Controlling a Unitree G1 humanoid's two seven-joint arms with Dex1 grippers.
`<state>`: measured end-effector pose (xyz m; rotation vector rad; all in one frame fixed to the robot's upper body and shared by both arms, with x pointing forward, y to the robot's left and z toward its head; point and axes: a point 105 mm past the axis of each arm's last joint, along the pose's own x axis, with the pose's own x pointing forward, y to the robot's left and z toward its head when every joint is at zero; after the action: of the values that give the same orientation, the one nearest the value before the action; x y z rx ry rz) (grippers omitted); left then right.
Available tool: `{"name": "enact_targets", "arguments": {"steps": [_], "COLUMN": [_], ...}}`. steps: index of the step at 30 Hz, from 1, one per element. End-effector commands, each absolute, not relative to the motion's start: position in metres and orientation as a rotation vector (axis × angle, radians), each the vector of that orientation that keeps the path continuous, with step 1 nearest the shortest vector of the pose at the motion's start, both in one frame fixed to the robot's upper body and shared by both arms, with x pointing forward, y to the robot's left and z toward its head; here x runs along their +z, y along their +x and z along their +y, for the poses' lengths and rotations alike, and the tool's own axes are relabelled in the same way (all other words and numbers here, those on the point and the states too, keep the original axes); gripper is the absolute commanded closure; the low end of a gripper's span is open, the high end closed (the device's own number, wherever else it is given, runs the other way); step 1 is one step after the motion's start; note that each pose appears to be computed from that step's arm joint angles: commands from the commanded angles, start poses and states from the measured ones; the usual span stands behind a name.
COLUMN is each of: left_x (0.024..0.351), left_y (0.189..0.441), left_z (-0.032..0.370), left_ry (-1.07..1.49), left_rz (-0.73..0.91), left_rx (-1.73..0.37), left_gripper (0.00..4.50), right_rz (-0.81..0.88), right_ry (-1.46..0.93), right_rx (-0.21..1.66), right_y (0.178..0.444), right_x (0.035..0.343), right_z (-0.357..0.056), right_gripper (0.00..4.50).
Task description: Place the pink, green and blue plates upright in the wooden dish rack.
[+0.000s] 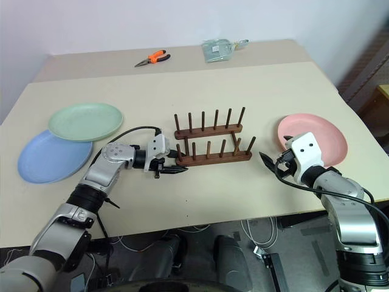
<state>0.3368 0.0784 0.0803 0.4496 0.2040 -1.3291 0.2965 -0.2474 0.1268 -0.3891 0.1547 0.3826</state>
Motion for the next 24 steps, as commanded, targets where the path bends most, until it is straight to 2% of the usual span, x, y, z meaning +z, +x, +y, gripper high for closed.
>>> {"name": "enact_targets", "arguments": {"steps": [1, 2, 3, 6, 10, 13, 15, 19, 24], "left_x": [0.078, 0.076, 0.075, 0.073, 0.075, 0.074, 0.071, 0.054, 0.05], "left_y": [0.341, 0.343, 0.343, 0.33, 0.293, 0.276, 0.273, 0.286, 0.33], "left_z": [0.092, 0.099, 0.106, 0.129, 0.123, 0.102, 0.088, 0.06, 0.058], "left_ry": [0.494, 0.504, 0.499, 0.448, 0.333, 0.278, 0.263, 0.293, 0.251], "left_rz": [0.237, 0.253, 0.273, 0.343, 0.352, 0.343, 0.341, 0.327, 0.32], "left_rx": [-1.269, -1.234, -1.209, -1.165, -1.21, -1.243, -1.228, -1.094, -0.822], "left_gripper": [0.7, 0.2, 0.04, 0.0, 1.36, 2.93, 3.91, 3.91, 3.91], "right_rz": [0.122, 0.126, 0.132, 0.176, 0.23, 0.242, 0.26, 0.29, 0.248], "right_ry": [-0.421, -0.418, -0.412, -0.425, -0.433, -0.438, -0.44, -0.46, -0.461], "right_rx": [0.393, 0.41, 0.437, 0.539, 0.616, 0.633, 0.629, 0.606, 0.489], "right_y": [0.294, 0.292, 0.29, 0.279, 0.272, 0.274, 0.277, 0.292, 0.327], "right_x": [0.137, 0.135, 0.133, 0.122, 0.108, 0.102, 0.096, 0.081, 0.077], "right_z": [-0.248, -0.245, -0.24, -0.225, -0.209, -0.201, -0.198, -0.188, -0.178], "right_gripper": [0.0, 0.0, 0.0, 0.79, 2.82, 4.43, 4.5, 4.5, 4.5]}}
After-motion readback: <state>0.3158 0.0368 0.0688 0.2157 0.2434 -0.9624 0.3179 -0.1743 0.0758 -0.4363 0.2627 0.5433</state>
